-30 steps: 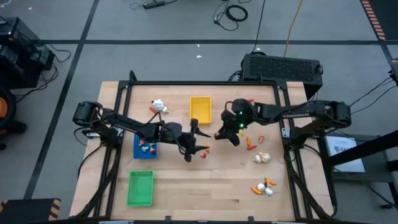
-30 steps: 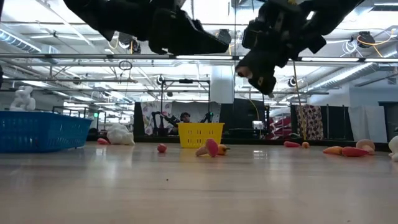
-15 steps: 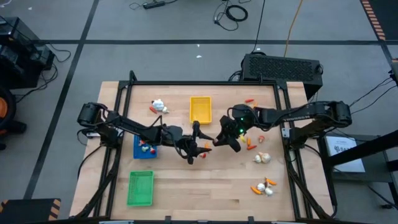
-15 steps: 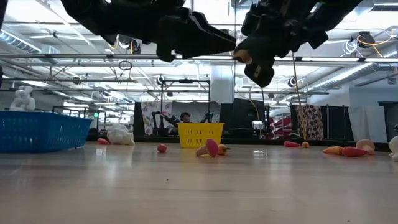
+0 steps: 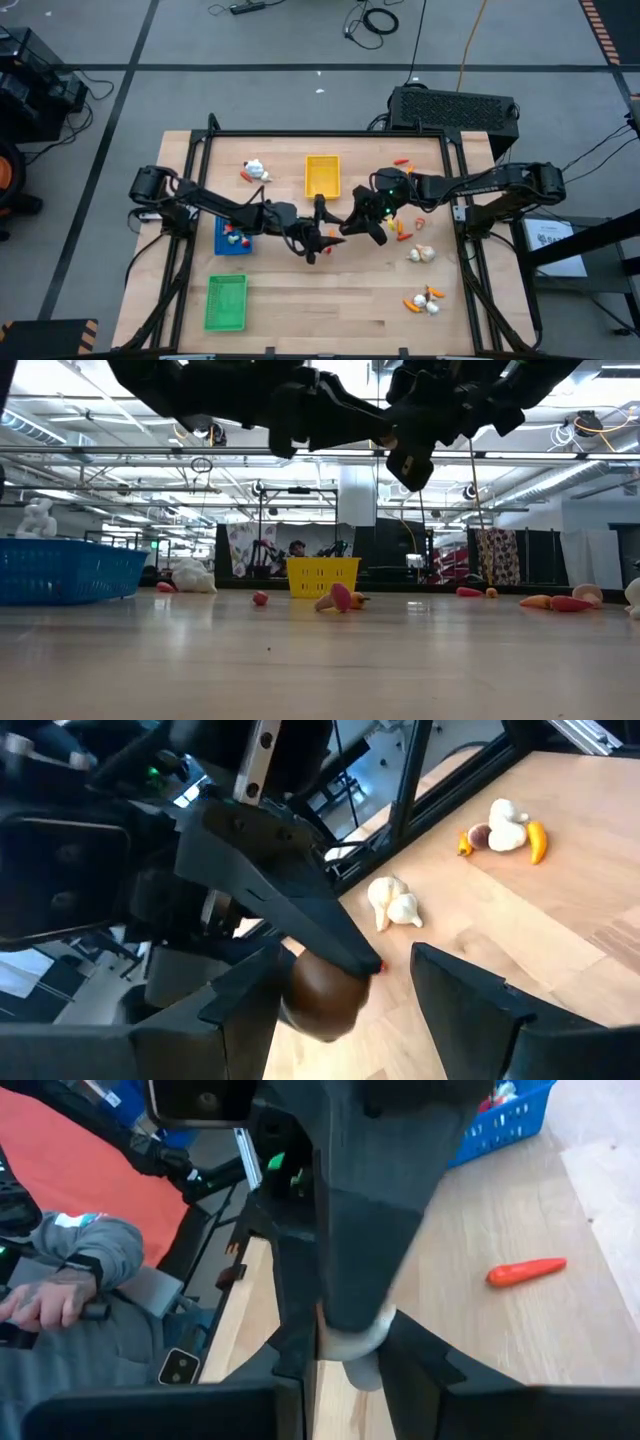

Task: Sort produce into baskets
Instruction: Put the brown mushroom into the blue bin, then put the orange mushroom into the blue bin

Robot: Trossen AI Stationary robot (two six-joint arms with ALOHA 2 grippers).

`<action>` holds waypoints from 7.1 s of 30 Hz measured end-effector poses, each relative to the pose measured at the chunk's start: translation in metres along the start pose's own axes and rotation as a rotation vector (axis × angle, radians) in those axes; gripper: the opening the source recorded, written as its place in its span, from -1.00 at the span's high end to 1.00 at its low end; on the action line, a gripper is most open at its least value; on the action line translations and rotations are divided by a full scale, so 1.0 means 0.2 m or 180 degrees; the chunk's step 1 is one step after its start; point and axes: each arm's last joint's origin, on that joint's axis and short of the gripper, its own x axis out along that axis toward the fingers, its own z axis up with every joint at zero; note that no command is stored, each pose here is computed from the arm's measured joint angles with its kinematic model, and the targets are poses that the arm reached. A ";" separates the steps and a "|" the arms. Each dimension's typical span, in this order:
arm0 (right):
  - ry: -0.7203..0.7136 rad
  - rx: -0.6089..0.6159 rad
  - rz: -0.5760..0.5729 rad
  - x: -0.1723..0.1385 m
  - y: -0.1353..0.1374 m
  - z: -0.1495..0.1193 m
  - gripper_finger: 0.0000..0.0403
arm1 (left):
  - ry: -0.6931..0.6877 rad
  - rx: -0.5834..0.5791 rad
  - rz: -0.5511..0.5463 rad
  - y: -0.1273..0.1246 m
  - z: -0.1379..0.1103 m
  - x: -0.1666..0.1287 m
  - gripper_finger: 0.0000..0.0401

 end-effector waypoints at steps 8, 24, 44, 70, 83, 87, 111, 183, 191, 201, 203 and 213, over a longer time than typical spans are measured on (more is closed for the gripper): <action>0.0068 0.0046 -0.0026 0.00 0.00 -0.01 0.63 | 0.0063 0.0004 0.0032 0.00 -0.01 0.02 -0.14; 0.0091 -0.0008 -0.0011 0.00 0.00 -0.01 0.56 | 0.0088 0.0055 0.0029 -0.01 -0.01 0.02 0.55; 0.0028 -0.0196 -0.0613 -0.04 -0.09 -0.01 -0.03 | 0.1444 -0.0487 -0.0452 -0.10 0.14 -0.31 0.58; -0.0031 -0.0614 -0.1029 0.05 0.05 -0.06 -0.02 | 0.3647 -0.2144 -0.0114 -0.11 0.01 -1.02 0.58; -0.0273 -0.0901 -0.1052 0.03 0.03 -0.01 -0.02 | 0.3800 -0.2417 -0.0049 -0.16 -0.04 -1.03 0.39; -0.0286 -0.0892 -0.1085 0.02 0.01 0.00 -0.02 | 0.3817 -0.2438 -0.0045 -0.16 -0.05 -1.03 0.24; -0.0037 -0.0538 -0.1162 0.02 -0.01 -0.04 -0.02 | 0.1463 -0.1755 0.0093 -0.07 0.18 -0.60 0.07; 0.0248 -0.0619 -0.1112 0.04 0.03 -0.10 -0.02 | 0.1468 -0.2006 -0.0442 -0.44 -0.40 0.05 0.15; 0.0248 -0.0618 -0.1110 0.04 0.03 -0.10 -0.02 | 0.1654 -0.1911 -0.0214 -0.36 -0.34 -0.01 0.45; 0.0264 -0.0613 -0.1113 0.04 0.03 -0.10 -0.02 | 0.1928 -0.2018 -0.0291 -0.16 -0.09 -0.26 0.55; 0.0271 -0.0613 -0.1115 0.04 0.03 -0.10 -0.02 | 0.2088 -0.2147 -0.0395 -0.12 -0.05 -0.35 0.55; 0.0251 -0.0644 -0.1108 0.04 0.03 -0.10 -0.02 | 0.3043 -0.2732 -0.0310 0.00 0.04 -0.82 0.56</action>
